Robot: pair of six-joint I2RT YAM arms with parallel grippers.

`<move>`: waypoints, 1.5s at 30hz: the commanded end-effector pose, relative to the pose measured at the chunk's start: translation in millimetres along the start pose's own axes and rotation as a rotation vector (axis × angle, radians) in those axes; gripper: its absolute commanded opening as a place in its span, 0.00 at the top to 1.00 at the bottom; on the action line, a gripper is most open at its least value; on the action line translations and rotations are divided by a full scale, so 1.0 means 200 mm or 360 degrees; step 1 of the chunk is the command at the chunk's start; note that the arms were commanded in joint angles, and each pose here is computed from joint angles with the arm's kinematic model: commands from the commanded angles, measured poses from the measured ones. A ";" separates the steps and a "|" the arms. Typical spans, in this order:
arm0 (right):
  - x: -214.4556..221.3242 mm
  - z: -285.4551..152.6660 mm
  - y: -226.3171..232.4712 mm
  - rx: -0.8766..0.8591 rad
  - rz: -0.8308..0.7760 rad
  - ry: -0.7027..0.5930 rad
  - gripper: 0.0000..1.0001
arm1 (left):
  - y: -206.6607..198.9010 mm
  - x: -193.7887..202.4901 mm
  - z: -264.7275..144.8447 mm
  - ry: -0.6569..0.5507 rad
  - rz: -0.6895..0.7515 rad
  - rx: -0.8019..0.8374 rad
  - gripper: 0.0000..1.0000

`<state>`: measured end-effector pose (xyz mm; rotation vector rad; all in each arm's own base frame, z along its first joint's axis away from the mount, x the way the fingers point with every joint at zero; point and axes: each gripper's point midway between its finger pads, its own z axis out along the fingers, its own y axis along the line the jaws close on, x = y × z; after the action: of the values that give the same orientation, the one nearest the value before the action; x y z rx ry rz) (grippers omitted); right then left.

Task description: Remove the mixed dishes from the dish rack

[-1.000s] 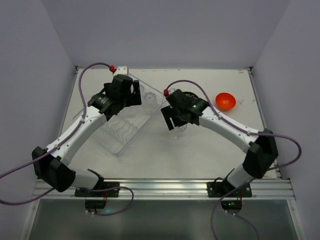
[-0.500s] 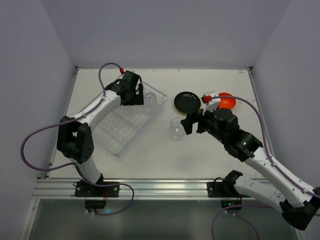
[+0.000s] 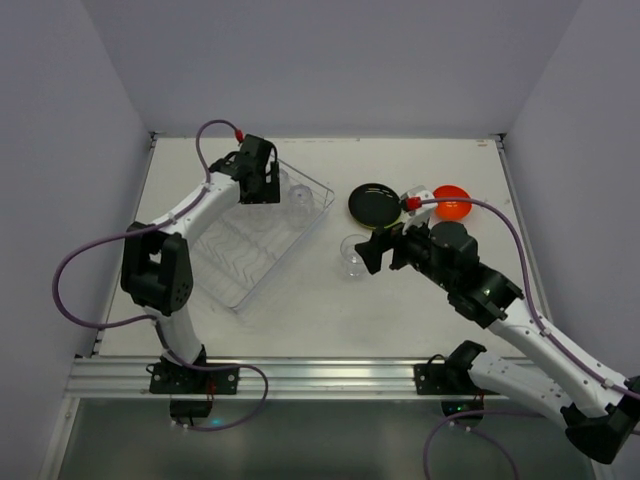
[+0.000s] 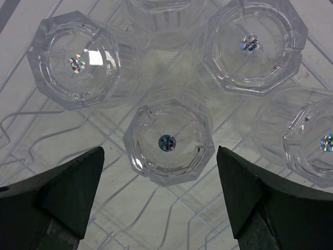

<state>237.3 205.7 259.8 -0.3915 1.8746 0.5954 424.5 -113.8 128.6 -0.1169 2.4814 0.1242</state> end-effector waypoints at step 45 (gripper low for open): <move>-0.12 -0.09 0.10 -0.0210 -0.0022 -0.0283 0.01 | -0.19 -0.13 -0.33 -0.0229 0.0004 0.0282 1.00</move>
<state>213.0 212.3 284.2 -0.4744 1.6872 0.7404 413.9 -155.7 148.4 -0.0231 2.4264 -0.0473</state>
